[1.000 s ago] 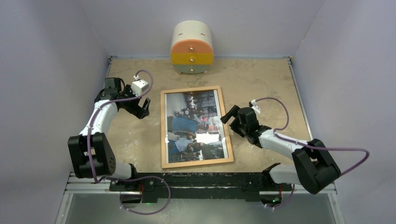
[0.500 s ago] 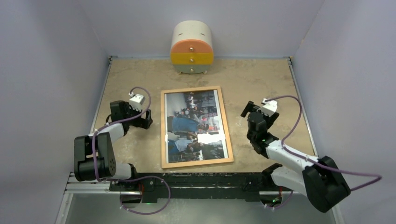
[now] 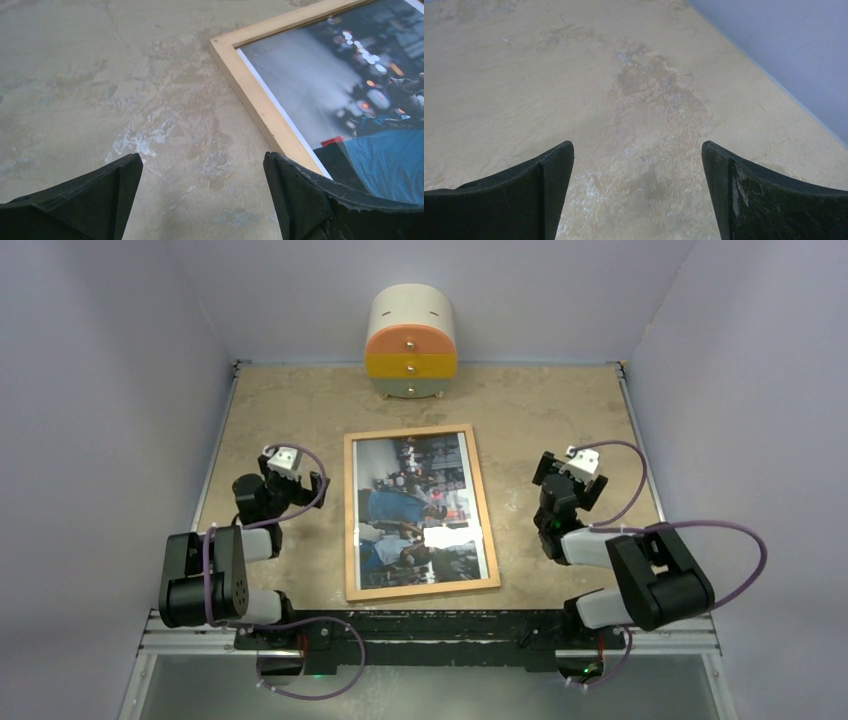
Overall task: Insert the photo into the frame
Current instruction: Reset both arms
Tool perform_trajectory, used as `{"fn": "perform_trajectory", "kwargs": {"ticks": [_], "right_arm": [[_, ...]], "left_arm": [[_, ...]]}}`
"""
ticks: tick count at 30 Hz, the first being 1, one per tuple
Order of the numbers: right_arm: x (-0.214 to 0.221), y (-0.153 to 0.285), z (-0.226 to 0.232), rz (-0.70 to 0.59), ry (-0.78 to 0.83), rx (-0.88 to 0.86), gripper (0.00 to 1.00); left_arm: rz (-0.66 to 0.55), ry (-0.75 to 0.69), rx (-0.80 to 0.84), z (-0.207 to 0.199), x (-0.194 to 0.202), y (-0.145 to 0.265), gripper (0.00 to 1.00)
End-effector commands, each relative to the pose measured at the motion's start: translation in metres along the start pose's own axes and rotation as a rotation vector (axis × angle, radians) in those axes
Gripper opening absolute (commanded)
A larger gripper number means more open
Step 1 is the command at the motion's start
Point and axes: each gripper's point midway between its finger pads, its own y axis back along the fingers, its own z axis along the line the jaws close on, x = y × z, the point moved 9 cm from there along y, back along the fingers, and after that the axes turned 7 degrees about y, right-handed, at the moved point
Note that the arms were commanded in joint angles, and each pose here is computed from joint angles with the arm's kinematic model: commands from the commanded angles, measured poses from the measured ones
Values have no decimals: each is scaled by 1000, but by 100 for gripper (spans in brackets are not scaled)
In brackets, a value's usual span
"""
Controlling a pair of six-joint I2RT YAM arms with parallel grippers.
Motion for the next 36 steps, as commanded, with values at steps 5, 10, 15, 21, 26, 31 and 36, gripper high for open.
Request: {"fn": "perform_trajectory", "kwargs": {"ticks": [5, 10, 15, 21, 26, 31, 36], "right_arm": [[-9, -25, -2, -94, -82, 11, 99], [-3, -27, 0, -103, -67, -29, 99], [-3, -27, 3, -124, -24, -95, 99], [-4, -32, 8, -112, -15, -138, 99], [6, -26, -1, -185, 14, -310, 99], [11, -37, 8, -67, 23, -392, 99], [10, -36, 7, -77, 19, -389, 99]], "left_arm": [[-167, -213, -43, 0, -26, -5, 100], [-212, -138, -23, -5, -25, -19, 100], [-163, -198, -112, -15, -8, -31, 100], [-215, -172, -193, -15, -7, -27, 100], [-164, -170, -180, -14, -8, -34, 100], [-161, -167, -180, -13, -7, -35, 100], [-169, -167, -180, -13, -8, -35, 100]]}}
